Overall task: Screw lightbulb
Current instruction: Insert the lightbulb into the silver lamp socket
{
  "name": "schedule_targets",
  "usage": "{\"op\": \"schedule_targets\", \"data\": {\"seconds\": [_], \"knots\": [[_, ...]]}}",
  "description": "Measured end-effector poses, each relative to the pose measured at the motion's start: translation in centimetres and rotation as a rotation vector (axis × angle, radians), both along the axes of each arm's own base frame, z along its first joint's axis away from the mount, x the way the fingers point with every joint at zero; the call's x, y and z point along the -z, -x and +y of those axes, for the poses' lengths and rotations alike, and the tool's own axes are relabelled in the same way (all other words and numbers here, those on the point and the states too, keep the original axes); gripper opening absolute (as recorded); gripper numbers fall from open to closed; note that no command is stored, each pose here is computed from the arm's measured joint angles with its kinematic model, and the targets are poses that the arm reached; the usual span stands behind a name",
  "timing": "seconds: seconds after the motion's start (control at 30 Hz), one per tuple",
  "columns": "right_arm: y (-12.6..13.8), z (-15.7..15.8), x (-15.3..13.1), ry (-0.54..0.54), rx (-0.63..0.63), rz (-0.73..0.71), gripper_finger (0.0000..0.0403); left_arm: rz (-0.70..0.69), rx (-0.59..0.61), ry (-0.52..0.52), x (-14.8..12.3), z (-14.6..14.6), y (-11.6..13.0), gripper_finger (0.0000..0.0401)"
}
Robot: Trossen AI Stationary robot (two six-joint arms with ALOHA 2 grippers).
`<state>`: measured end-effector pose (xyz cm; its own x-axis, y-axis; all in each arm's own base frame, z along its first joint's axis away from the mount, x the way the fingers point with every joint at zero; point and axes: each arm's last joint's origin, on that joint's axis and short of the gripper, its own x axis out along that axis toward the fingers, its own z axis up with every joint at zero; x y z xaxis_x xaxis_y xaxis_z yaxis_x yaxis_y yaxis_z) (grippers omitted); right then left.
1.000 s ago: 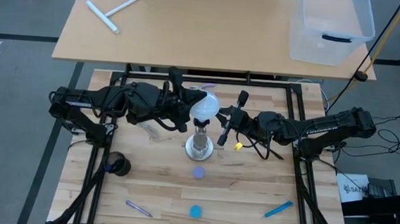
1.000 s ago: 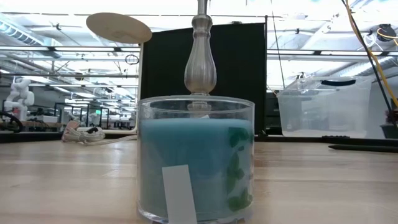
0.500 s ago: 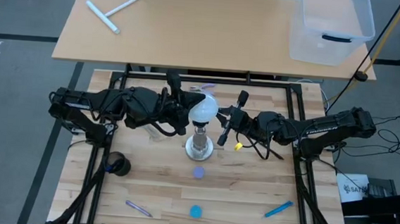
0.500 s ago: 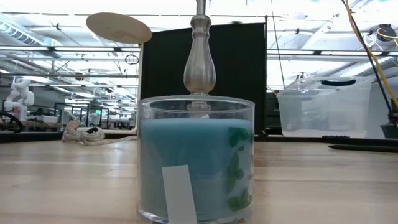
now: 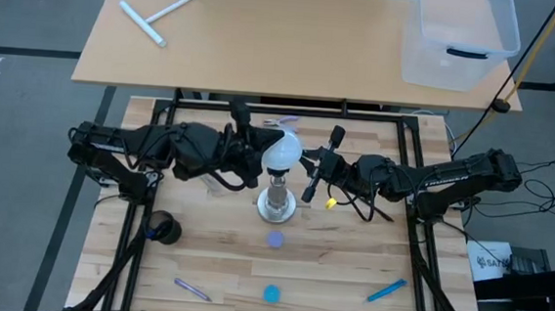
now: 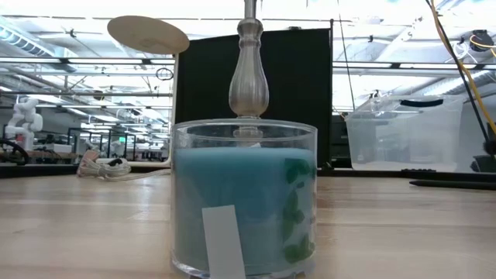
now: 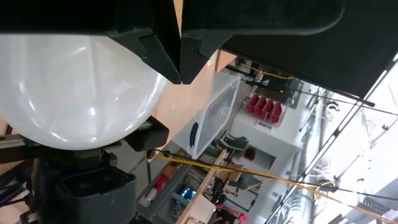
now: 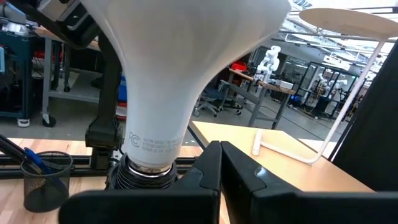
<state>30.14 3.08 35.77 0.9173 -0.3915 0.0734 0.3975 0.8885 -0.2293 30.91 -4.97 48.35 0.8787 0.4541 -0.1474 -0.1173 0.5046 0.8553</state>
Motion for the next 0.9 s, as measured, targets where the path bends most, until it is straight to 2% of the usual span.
{"op": "schedule_targets", "data": {"seconds": [0.37,0.9], "knots": [[0.0,0.01,0.0,0.0,0.0,0.0,0.0,-0.004,0.013,-0.004,-0.07,-0.67,0.15,0.0],[0.0,0.01,0.0,0.0,0.0,0.0,0.0,-0.059,-0.04,0.027,-0.44,-0.18,0.07,0.0]]}}
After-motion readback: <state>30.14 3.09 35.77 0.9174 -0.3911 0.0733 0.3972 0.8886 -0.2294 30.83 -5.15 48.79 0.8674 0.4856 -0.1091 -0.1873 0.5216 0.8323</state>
